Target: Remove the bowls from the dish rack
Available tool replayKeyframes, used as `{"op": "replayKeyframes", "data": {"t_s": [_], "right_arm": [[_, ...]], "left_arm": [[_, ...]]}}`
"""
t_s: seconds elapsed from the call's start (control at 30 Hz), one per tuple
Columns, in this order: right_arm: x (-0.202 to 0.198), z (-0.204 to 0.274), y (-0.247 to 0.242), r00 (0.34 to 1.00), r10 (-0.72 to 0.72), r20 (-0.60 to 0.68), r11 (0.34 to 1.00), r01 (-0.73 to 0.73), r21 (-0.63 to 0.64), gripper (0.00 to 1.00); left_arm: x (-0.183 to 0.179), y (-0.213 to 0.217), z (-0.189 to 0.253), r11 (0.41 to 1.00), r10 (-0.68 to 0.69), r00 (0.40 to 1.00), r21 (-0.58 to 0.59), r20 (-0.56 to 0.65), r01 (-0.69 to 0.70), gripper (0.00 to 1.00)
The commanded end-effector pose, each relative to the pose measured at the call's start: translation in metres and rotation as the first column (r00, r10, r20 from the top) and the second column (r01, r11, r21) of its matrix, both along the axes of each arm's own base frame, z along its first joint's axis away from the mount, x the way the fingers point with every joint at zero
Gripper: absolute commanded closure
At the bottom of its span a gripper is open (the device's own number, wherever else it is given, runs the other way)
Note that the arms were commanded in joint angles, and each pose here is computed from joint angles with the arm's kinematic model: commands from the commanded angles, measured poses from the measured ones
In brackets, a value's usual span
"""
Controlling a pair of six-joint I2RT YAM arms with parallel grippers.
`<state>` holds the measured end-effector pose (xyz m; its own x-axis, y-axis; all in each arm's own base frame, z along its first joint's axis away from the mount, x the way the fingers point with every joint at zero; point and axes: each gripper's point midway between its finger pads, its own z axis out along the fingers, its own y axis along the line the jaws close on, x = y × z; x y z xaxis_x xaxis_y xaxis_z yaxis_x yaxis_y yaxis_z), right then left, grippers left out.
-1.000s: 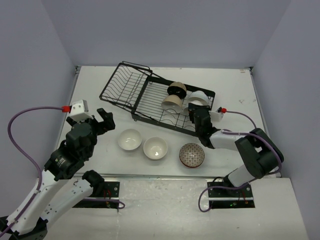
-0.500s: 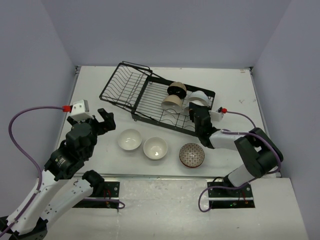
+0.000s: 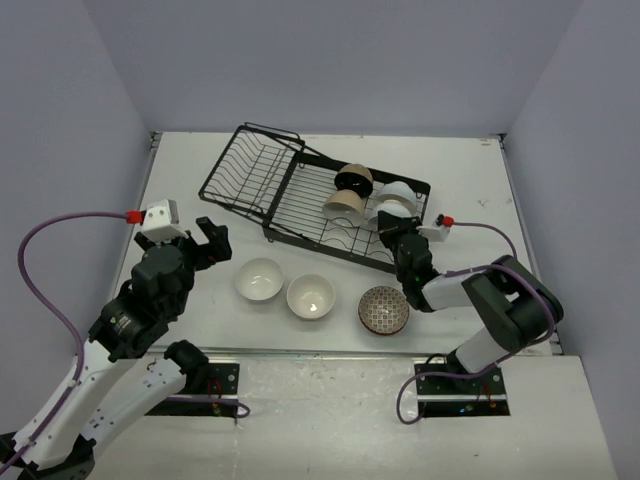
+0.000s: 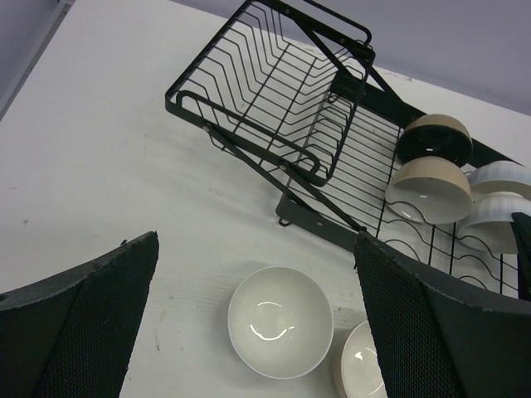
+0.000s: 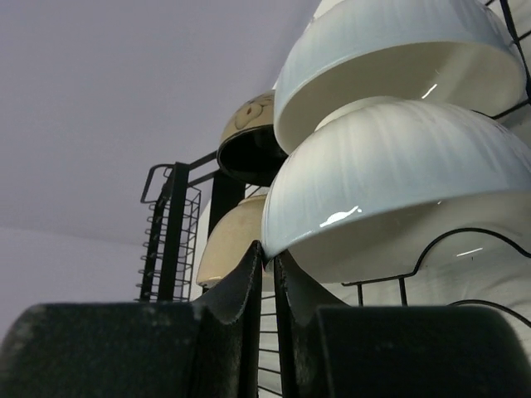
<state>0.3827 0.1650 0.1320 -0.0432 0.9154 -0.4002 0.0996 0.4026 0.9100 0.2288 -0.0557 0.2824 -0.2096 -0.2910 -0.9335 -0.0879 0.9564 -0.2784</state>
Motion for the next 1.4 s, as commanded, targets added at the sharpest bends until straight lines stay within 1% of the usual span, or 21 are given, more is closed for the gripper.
{"op": "replayKeyframes", "data": {"t_s": [0.0,0.17,0.4,0.43,0.57,0.87,1.0,1.37], "right_arm": [[0.004,0.063,0.000,0.969,0.015,0.246,0.999,-0.003,-0.048,1.00],[-0.002,0.077,0.006,0.943,0.069,0.327,0.995,-0.043,-0.086,1.00],[-0.007,0.089,0.009,0.920,0.111,0.376,0.989,-0.066,-0.132,1.00],[-0.008,0.091,0.009,0.915,0.121,0.385,0.986,-0.065,-0.156,1.00],[-0.012,0.094,0.010,0.903,0.153,0.403,0.981,-0.090,-0.170,1.00],[-0.022,0.118,0.015,0.846,0.208,0.491,0.972,-0.121,-0.203,1.00],[-0.023,0.127,0.019,0.821,0.241,0.517,0.965,-0.146,-0.218,1.00],[-0.026,0.142,0.018,0.788,0.266,0.555,0.956,-0.139,-0.259,1.00]], "left_arm": [[0.003,-0.001,0.005,1.000,-0.011,0.999,0.003,0.030,0.011,0.00],[0.002,-0.002,0.005,1.000,-0.016,0.999,0.003,0.031,0.016,0.00],[0.002,-0.002,0.005,1.000,-0.017,0.999,0.003,0.032,0.017,0.00],[0.002,-0.002,0.005,1.000,-0.017,0.999,0.002,0.033,0.017,0.00],[0.002,-0.002,0.004,1.000,-0.019,0.999,0.004,0.031,0.019,0.00],[0.001,-0.001,0.007,1.000,-0.020,0.999,-0.003,0.041,0.020,0.00],[0.001,-0.002,0.007,1.000,-0.022,0.999,-0.003,0.042,0.022,0.00],[0.001,-0.002,0.007,1.000,-0.026,0.999,0.000,0.040,0.026,0.00]]}}
